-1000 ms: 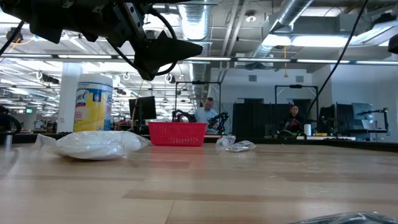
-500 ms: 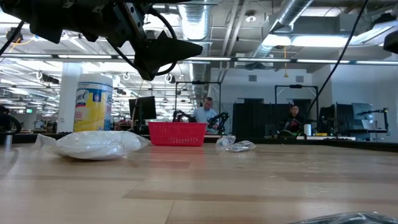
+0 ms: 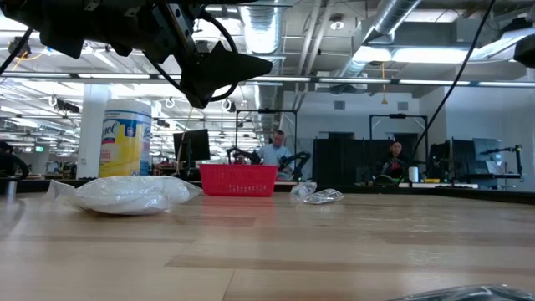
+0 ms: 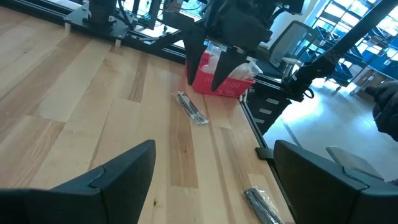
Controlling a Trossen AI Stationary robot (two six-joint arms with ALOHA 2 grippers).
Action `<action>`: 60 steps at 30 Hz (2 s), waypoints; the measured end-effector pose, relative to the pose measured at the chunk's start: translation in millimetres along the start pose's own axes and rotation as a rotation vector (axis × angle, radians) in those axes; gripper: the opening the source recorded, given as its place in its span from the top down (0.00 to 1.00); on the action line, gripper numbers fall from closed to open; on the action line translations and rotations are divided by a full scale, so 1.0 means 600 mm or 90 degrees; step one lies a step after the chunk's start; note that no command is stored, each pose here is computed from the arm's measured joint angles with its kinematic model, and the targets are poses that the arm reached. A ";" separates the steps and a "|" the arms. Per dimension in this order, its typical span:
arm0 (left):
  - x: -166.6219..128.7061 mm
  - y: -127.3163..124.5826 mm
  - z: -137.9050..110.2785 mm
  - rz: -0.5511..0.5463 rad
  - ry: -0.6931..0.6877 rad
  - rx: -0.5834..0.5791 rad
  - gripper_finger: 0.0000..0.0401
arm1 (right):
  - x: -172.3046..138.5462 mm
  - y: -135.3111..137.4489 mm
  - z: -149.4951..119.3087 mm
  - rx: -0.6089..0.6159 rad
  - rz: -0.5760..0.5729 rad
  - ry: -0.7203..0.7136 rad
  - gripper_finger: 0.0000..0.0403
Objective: Pick & Place Travel size toiletries
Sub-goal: Put the nail cutter into the top red basket
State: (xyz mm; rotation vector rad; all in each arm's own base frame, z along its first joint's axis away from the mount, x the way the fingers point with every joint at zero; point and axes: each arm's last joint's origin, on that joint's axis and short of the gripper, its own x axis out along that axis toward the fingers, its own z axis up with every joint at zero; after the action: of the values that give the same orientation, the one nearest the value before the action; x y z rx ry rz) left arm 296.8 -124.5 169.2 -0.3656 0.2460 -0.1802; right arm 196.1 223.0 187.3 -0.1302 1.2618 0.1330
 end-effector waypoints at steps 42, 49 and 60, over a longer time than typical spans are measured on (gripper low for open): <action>0.000 -0.001 0.000 0.002 -0.001 0.000 0.20 | 0.087 -0.006 -0.009 0.004 -0.052 0.117 0.39; 0.000 -0.001 0.000 0.002 -0.001 0.000 0.20 | 0.090 -0.021 0.001 0.015 -0.050 0.127 0.39; 0.000 -0.001 -0.001 0.001 0.000 0.000 0.20 | 0.095 -0.046 0.015 -0.001 -0.066 0.123 0.39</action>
State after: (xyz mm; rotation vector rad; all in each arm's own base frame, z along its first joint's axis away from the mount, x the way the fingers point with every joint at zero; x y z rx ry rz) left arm 296.4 -125.1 169.0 -0.3648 0.2457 -0.1782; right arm 226.1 199.2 136.0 -0.2135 1.4450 0.0317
